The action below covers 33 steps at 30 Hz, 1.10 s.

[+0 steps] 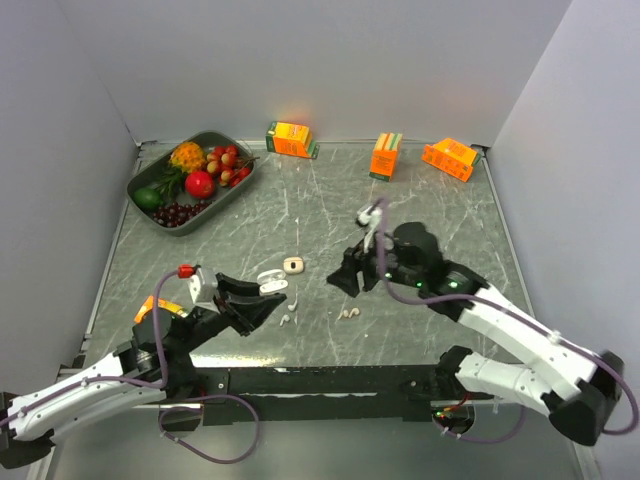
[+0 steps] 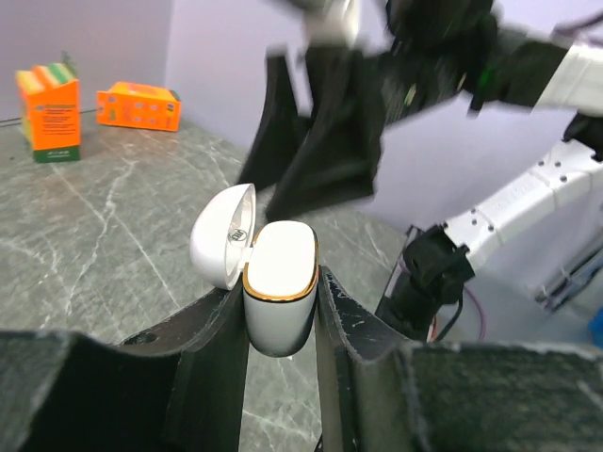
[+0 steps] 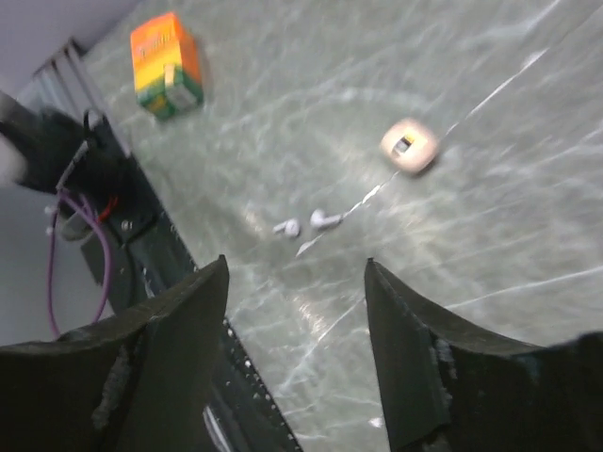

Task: Insert the wireless bluetooth earbuds into the charging case
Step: Pick up the earbud from the center of the board.

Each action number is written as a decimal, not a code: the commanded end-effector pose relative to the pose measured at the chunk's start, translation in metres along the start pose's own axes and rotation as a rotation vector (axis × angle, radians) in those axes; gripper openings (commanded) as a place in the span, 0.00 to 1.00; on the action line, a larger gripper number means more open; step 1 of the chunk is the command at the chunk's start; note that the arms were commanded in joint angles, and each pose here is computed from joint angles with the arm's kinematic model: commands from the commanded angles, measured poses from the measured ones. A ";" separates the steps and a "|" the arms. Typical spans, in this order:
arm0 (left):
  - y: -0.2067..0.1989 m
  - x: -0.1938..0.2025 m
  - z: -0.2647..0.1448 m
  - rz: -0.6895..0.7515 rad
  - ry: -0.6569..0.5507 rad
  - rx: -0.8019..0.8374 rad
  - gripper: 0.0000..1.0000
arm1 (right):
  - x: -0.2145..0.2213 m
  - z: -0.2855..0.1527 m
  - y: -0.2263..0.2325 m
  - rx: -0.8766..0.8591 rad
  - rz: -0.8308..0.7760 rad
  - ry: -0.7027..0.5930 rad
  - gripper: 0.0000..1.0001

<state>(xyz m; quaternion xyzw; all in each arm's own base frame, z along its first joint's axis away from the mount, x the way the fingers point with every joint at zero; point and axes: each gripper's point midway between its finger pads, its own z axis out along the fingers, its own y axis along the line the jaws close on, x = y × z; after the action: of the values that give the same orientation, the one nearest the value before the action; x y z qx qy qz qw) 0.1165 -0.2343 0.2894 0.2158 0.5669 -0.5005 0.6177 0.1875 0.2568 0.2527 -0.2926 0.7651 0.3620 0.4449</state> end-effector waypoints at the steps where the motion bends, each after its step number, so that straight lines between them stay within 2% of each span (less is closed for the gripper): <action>1: 0.020 -0.002 -0.007 -0.093 -0.043 -0.125 0.01 | 0.029 0.031 0.006 -0.092 0.106 0.055 0.65; 3: 0.027 -0.002 -0.010 -0.123 -0.064 -0.161 0.02 | 0.047 0.045 -0.006 -0.020 0.127 0.123 0.64; 5: 0.038 0.004 -0.012 -0.163 -0.076 -0.217 0.01 | 0.066 0.056 -0.015 0.045 0.126 0.198 0.68; 6: 0.041 0.007 -0.012 -0.172 -0.083 -0.230 0.01 | 0.070 0.061 -0.016 0.058 0.115 0.218 0.72; 9: 0.047 0.010 -0.014 -0.178 -0.101 -0.258 0.02 | 0.082 0.076 -0.016 0.124 0.045 0.259 0.73; 16: 0.048 0.001 -0.017 -0.112 -0.109 -0.259 0.01 | 0.116 0.112 -0.022 0.144 0.063 0.326 0.62; 18: 0.055 -0.005 -0.021 -0.111 -0.130 -0.307 0.01 | 0.114 0.119 -0.015 0.116 0.080 0.296 0.57; 25: 0.105 -0.038 -0.067 -0.188 -0.295 -0.633 0.02 | 0.121 0.139 0.005 0.139 0.396 0.192 0.40; 26: 0.108 -0.036 -0.071 -0.177 -0.286 -0.652 0.01 | 0.122 0.142 0.008 0.150 0.428 0.190 0.38; 29: 0.113 -0.041 -0.078 -0.154 -0.271 -0.704 0.01 | 0.133 0.150 0.014 0.255 0.503 0.237 0.44; 30: 0.115 -0.042 -0.079 -0.152 -0.265 -0.720 0.01 | 0.150 0.149 0.014 0.310 0.521 0.295 0.46; 31: 0.114 -0.046 -0.077 -0.142 -0.255 -0.730 0.01 | 0.145 0.153 0.018 0.324 0.536 0.292 0.48; 33: 0.117 -0.047 -0.079 -0.127 -0.240 -0.761 0.01 | 0.153 0.155 0.022 0.362 0.576 0.319 0.48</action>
<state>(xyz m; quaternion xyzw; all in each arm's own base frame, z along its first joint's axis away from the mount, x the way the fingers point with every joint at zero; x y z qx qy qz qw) 0.1806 -0.1198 0.2713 -0.0985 0.6327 -0.3580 0.6795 0.1744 0.3625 0.0669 -0.1249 0.9110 0.2991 0.2550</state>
